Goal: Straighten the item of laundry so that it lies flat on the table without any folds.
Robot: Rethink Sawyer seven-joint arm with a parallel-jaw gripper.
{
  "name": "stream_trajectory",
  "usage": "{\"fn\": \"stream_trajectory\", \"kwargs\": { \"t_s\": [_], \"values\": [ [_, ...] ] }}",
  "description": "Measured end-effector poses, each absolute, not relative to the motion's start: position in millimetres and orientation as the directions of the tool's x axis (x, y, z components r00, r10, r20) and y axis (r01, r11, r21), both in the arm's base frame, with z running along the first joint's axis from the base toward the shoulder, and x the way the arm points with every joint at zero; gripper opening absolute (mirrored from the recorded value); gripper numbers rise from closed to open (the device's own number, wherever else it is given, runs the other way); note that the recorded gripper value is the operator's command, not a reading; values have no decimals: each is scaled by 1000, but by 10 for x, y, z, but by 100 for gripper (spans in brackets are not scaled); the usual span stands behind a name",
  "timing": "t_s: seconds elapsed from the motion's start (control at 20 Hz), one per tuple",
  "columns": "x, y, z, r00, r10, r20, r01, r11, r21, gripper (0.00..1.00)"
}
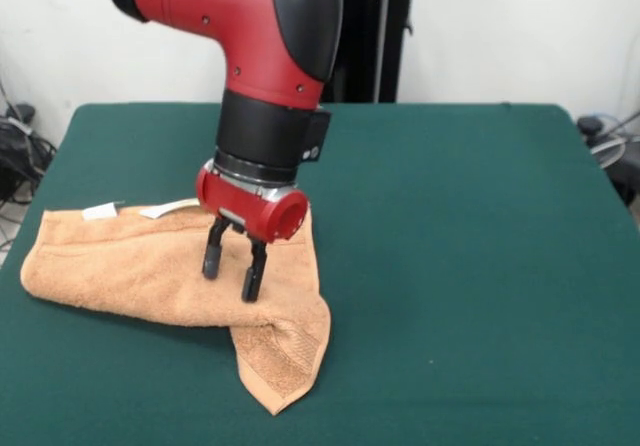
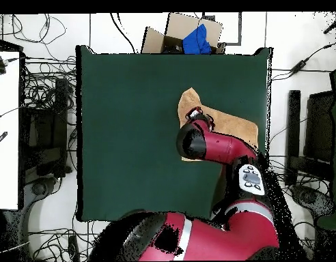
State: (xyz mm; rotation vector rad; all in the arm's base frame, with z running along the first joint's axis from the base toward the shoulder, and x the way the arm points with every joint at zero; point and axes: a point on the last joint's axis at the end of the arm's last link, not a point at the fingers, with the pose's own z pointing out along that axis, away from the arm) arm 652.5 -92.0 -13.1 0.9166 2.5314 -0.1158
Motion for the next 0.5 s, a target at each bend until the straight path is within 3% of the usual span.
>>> {"fn": "stream_trajectory", "kwargs": {
  "t_s": [0.5],
  "values": [
    [6471,-938,-295,-677,603,-422,636,768,76,100]
  ]
}}
